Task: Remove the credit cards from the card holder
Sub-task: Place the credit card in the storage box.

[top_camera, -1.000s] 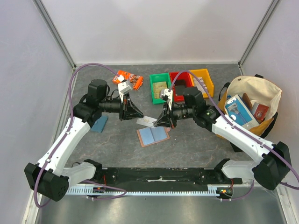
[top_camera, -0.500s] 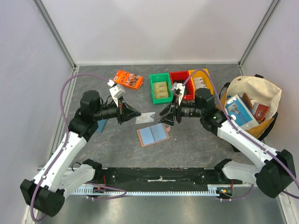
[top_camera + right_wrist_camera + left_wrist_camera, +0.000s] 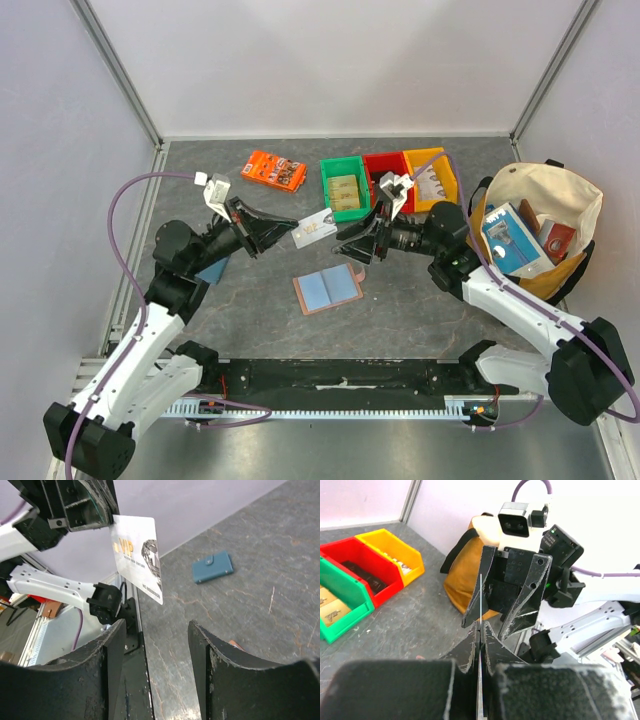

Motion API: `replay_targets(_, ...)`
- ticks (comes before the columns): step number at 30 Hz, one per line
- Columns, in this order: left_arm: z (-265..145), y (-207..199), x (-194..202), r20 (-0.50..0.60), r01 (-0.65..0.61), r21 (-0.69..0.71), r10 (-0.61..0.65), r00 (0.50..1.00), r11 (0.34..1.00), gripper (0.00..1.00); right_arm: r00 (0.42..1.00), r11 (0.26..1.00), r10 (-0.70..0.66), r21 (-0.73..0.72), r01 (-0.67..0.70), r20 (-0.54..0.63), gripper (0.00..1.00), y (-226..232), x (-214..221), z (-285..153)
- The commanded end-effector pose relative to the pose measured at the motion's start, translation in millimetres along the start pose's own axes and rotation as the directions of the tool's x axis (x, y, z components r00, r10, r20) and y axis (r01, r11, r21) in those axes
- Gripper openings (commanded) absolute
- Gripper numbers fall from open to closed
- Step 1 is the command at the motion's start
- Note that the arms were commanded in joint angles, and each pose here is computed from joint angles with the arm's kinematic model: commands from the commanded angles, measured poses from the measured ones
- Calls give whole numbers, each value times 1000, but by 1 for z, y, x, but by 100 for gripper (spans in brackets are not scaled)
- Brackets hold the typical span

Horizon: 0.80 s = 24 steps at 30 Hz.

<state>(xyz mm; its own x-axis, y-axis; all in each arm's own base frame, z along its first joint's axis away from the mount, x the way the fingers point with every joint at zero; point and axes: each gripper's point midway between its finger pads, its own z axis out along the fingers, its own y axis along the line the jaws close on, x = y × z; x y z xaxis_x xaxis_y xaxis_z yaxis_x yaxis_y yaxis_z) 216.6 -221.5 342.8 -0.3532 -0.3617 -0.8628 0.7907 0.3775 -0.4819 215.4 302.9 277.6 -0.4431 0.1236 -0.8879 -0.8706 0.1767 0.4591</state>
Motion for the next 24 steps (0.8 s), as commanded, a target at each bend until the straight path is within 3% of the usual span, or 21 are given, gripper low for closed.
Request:
replay_targets(1,2,-15,-15,62,55,64,-59,996,996,2,993,997,-41,-55,48,112,59,14,-31,4)
replay_targets(12,3,-17,-9,46,87,89,-92,995,992,2,986,995,-59,-71,70,156,53,19,-49,8)
replay_targets(18,2,-16,-6,40,101,89,-105,994,991,2,985,995,-59,-70,71,165,41,18,-54,8)
replay_targets(24,2,-13,0,25,113,84,-116,993,990,2,982,994,-67,-75,82,177,40,21,-61,5)
